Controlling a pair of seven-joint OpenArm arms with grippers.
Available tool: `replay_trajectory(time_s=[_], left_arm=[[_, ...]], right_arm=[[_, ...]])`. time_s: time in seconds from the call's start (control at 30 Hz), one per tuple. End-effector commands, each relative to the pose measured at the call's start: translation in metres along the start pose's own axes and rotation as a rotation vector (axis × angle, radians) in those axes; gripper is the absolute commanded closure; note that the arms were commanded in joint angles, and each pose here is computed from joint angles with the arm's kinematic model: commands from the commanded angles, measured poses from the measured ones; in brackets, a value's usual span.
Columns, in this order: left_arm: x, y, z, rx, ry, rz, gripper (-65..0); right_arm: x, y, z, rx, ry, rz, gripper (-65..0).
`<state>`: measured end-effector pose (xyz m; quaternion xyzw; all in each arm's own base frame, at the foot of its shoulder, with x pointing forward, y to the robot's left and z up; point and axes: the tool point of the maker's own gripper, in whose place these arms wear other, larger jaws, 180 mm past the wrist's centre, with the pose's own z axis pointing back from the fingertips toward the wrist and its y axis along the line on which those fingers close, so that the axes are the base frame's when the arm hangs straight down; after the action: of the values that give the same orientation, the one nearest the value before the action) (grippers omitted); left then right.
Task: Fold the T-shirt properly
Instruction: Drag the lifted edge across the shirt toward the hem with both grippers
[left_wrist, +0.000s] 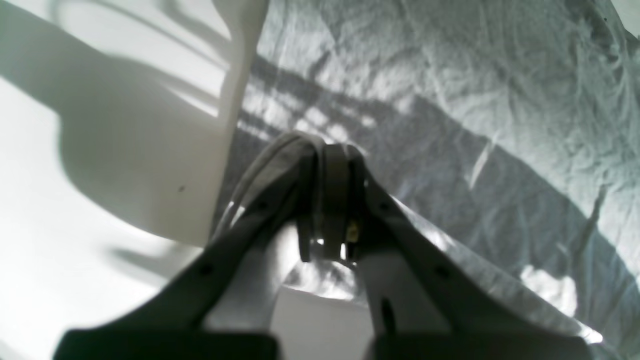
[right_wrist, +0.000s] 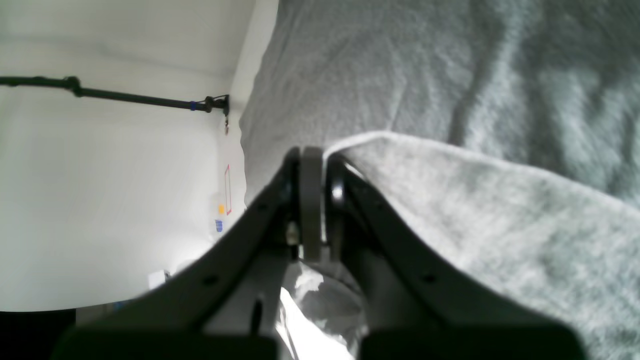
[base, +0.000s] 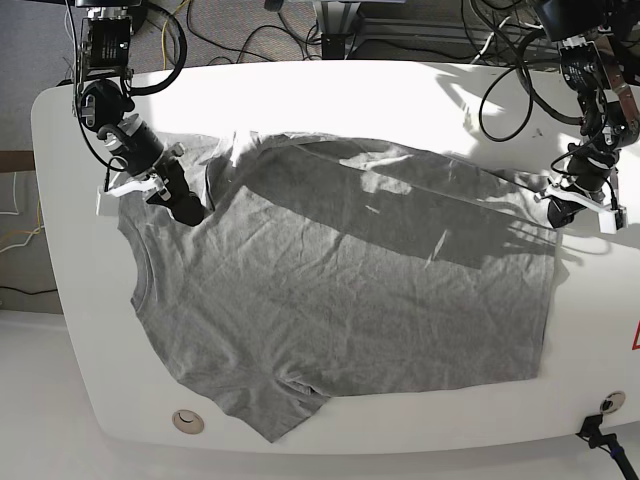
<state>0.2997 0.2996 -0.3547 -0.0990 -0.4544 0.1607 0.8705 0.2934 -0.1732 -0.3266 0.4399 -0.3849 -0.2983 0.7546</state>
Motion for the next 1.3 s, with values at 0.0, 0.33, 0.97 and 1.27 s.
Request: replay_trajectory(time_s=[0.0,0.33,0.97,1.27], left_arm=[[0.013,0.003,-0.001,0.001,-0.035,0.001,0.0],[0.009,0.013,-0.024,0.008,-0.008,0.077,0.0],[0.039,0.023,-0.047,0.010,-0.035,0.142,0.0],[0.045,0.033,-0.056,0.021,-0.024,0.176,0.0]], right_arm=[[0.016,0.013,-0.008,0.047,-0.031,0.012,0.0],[0.044,0.031,-0.056,0.100,-0.035,0.005,0.0],[0.091,0.016,-0.090,0.065,-0.093,-0.072,0.0],[0.086,0.025,-0.103,0.072,-0.090,-0.054,0.0]])
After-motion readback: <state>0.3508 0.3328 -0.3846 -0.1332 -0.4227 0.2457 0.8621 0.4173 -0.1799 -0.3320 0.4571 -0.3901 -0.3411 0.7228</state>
